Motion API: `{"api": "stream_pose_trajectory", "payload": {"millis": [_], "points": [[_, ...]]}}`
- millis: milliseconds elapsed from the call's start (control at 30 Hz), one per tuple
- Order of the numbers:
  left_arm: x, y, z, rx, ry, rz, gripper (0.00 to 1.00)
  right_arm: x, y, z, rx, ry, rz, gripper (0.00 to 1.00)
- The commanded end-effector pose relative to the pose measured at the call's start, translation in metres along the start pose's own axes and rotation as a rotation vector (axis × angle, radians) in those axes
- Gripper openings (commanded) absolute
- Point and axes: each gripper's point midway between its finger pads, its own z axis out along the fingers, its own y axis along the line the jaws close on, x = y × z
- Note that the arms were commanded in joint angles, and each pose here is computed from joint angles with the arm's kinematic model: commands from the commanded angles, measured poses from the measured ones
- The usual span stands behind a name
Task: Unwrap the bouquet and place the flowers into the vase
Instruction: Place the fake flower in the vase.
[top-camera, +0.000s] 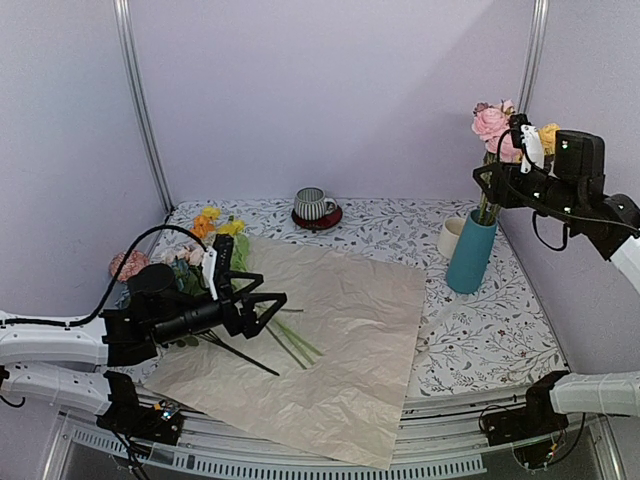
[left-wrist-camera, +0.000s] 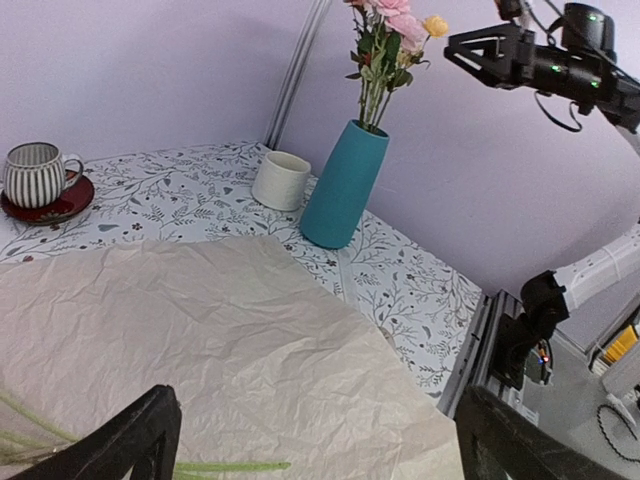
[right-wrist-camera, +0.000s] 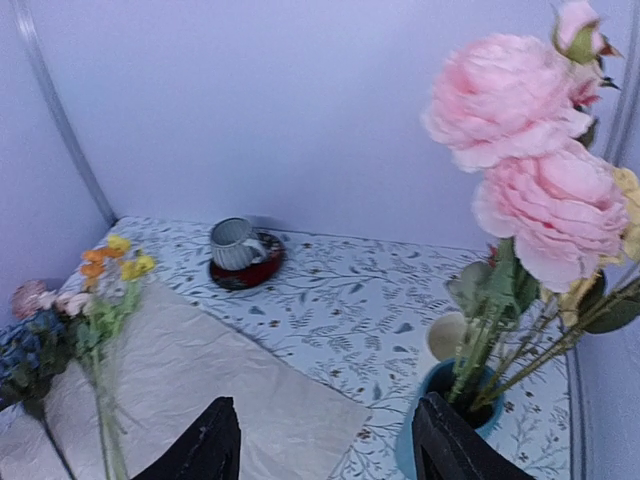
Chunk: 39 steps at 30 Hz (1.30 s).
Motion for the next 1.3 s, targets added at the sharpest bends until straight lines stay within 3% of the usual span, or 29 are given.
{"api": "stream_pose_trajectory", "payload": {"millis": [0,300,567,700,767,933,1067,1267], "points": [[-0.011,0.007,-0.004,-0.059,-0.042,-0.036,0.98,-0.016,0.053,-0.033,-0.316,-0.028,-0.007,0.58],[-0.015,0.014,-0.015,-0.082,-0.104,-0.066,0.98,-0.025,0.129,-0.053,-0.647,-0.121,-0.06,0.49],[-0.006,0.022,-0.011,-0.128,-0.064,-0.076,0.98,0.012,0.209,-0.031,-0.895,-0.15,-0.16,0.49],[0.007,0.047,-0.012,-0.257,-0.029,-0.098,0.98,0.039,0.228,-0.002,-0.954,-0.146,-0.111,0.49],[0.017,0.069,-0.017,-0.364,-0.003,-0.134,0.98,0.064,0.236,0.021,-0.967,-0.091,-0.086,0.49],[0.044,0.101,-0.02,-0.448,0.091,-0.249,0.95,0.117,0.247,0.06,-0.954,0.007,-0.1,0.5],[0.063,0.125,-0.024,-0.507,0.139,-0.358,0.82,0.147,0.245,0.074,-0.931,0.001,-0.143,0.52],[0.076,0.139,-0.022,-0.561,0.153,-0.469,0.72,0.18,0.236,0.086,-0.87,-0.005,-0.165,0.52]]}}
